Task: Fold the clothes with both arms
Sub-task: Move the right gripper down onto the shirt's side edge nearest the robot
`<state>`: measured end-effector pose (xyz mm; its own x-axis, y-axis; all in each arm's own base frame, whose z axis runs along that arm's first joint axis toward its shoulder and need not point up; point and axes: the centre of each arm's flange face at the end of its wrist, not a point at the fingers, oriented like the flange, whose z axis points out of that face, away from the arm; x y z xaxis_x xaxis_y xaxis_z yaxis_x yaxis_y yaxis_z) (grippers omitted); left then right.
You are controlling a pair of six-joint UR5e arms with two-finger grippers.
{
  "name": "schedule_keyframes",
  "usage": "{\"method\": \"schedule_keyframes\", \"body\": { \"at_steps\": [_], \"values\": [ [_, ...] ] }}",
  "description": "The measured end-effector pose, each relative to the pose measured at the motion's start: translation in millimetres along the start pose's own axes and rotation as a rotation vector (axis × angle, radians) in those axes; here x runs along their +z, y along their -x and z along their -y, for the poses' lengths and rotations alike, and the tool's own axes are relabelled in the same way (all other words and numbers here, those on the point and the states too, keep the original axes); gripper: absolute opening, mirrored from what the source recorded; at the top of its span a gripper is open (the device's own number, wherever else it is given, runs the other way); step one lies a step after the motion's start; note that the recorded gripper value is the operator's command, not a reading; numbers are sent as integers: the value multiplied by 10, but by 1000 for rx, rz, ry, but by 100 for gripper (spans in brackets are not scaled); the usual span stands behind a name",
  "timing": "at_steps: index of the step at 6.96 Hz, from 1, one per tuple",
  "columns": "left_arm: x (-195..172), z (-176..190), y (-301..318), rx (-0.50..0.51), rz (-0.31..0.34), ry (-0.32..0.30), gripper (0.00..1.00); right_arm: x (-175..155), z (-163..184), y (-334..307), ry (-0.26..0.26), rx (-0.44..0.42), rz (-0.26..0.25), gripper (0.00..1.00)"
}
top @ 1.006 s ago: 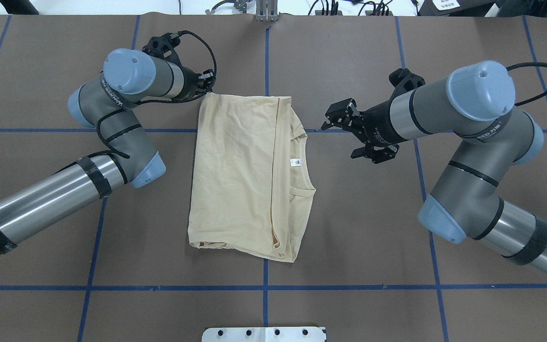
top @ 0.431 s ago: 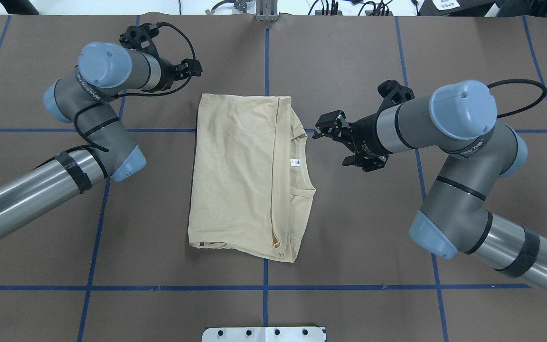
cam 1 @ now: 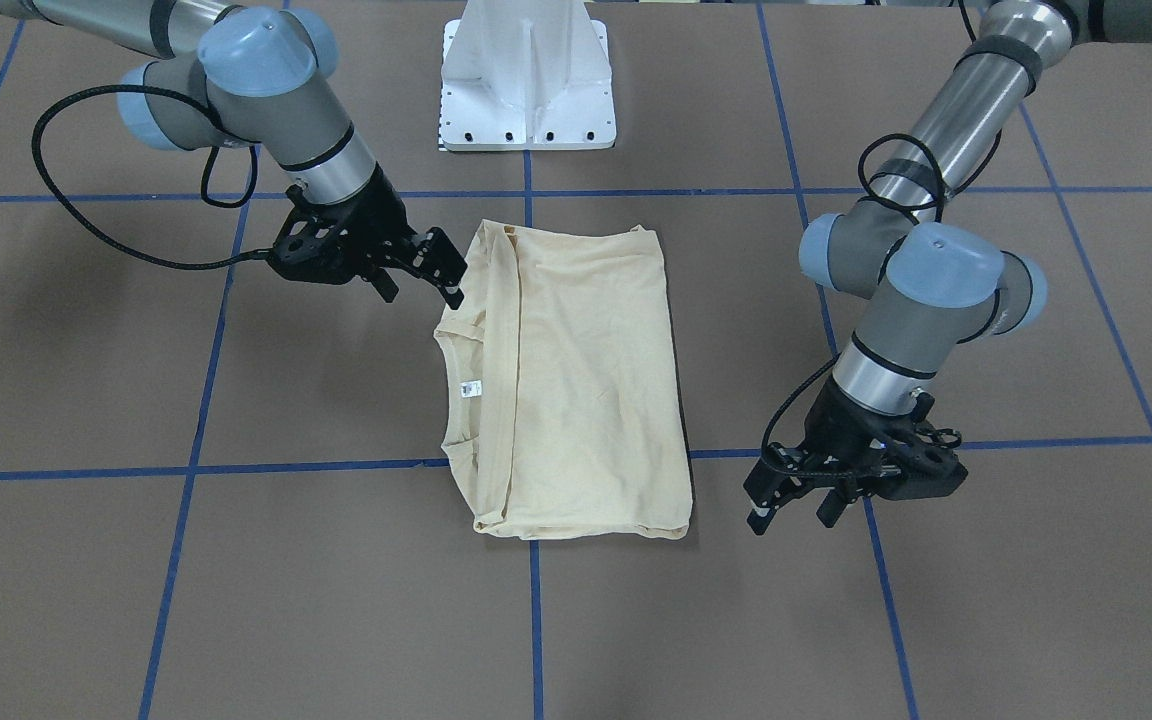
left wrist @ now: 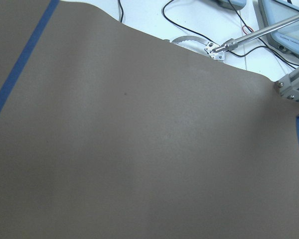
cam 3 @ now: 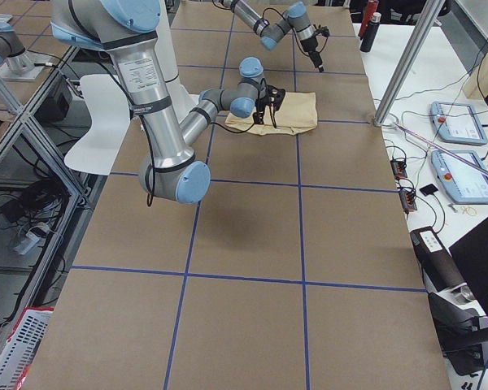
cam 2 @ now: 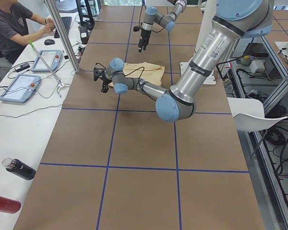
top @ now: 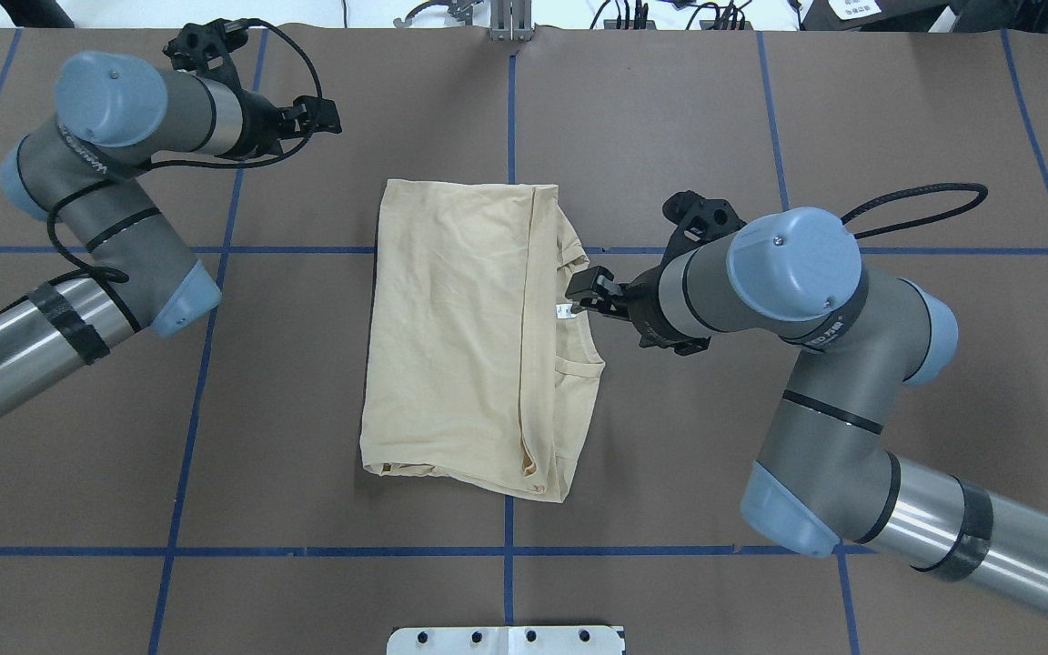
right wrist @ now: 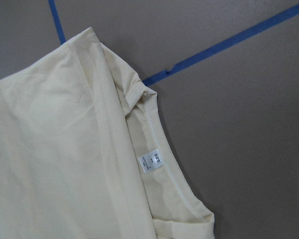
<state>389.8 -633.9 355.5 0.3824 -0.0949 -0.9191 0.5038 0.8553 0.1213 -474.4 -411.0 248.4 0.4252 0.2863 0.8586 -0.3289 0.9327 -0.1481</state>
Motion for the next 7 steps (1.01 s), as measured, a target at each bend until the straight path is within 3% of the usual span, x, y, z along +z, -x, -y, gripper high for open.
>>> {"method": "schedule_keyframes", "body": {
  "at_steps": [4, 7],
  "values": [
    [-596, -31, 103, 28, -39, 37, 100, 258, -624, 437, 18, -354, -191, 99],
    [-658, -55, 134, 28, -37, 37, 100, 584, -1179, 465, 20, -492, -298, 99]
  ]
}}
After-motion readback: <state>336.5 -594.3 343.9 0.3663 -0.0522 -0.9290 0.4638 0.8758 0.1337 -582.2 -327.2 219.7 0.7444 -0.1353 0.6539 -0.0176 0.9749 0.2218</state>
